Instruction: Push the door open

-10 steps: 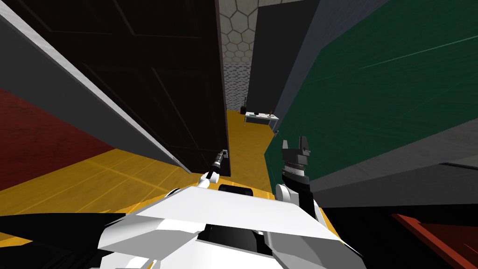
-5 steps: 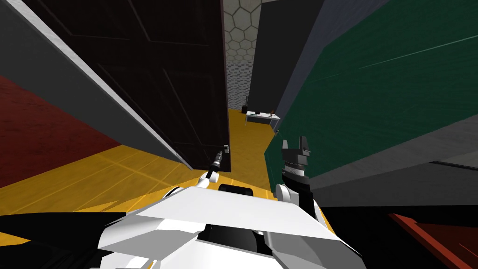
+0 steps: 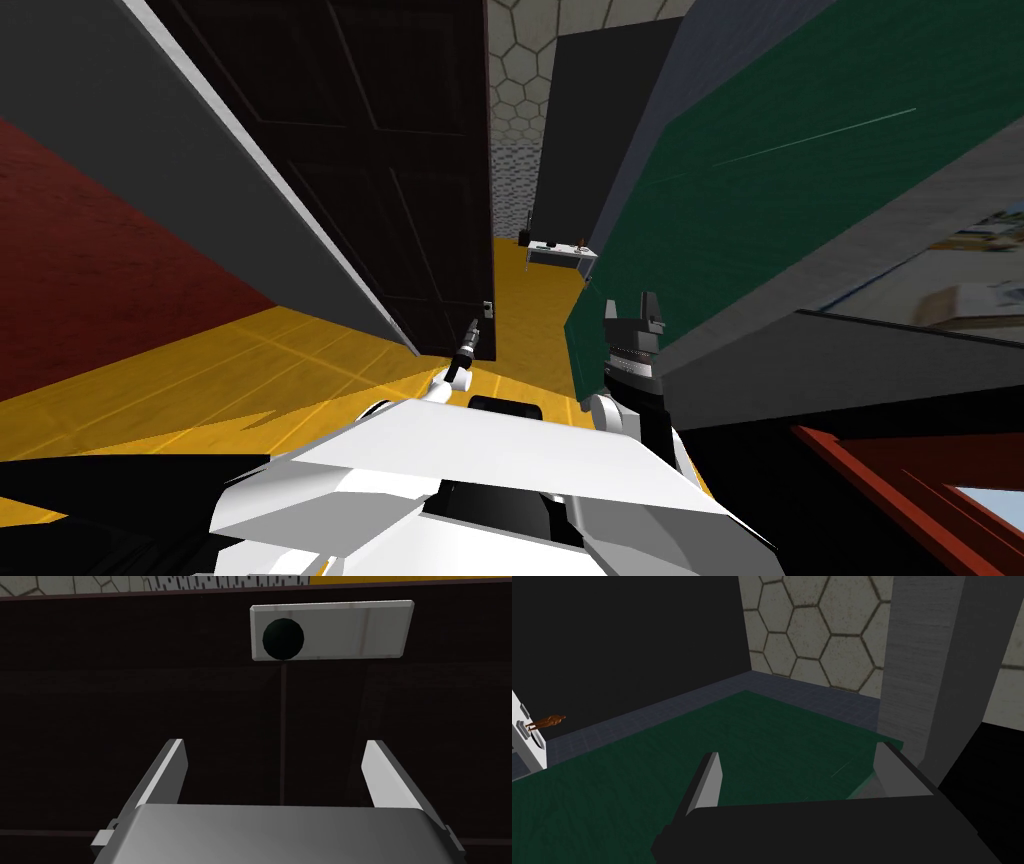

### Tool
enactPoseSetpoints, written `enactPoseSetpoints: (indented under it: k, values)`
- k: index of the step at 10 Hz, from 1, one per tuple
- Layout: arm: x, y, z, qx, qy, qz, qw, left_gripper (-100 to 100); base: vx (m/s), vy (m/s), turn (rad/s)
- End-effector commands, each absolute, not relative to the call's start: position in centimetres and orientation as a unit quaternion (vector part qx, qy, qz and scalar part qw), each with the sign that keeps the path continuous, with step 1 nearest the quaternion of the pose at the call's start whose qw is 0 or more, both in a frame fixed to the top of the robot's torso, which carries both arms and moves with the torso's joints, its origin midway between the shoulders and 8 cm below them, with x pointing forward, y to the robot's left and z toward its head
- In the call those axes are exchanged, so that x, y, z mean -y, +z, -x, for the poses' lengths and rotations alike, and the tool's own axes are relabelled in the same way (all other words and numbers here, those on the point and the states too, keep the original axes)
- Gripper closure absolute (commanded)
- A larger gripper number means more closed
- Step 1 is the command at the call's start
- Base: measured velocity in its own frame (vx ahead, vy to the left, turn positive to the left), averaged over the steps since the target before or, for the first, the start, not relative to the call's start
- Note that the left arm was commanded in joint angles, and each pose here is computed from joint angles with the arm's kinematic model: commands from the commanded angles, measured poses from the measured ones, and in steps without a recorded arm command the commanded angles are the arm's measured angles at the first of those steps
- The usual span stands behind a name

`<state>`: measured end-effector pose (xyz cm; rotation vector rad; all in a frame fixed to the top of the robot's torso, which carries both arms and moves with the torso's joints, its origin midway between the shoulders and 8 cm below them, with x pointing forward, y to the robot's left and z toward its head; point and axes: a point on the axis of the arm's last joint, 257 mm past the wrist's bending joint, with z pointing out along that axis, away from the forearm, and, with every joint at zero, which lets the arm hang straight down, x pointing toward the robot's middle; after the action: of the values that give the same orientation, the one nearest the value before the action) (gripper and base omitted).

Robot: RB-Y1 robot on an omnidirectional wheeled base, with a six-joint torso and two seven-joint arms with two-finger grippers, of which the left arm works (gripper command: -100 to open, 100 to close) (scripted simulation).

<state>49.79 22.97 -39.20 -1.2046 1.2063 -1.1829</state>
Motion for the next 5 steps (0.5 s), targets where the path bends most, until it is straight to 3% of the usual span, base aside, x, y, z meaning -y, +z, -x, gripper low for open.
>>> enactPoseSetpoints:
  k: [1, 5]
  values:
    - [-23.72, -39.14, -49.74, -0.501, -0.487, 0.498, 0.513, -100, 0.101, -0.020, -0.039]
    - [-24.42, -39.08, -49.59, -0.498, -0.484, 0.498, 0.518, -100, 0.189, -0.007, -0.024]
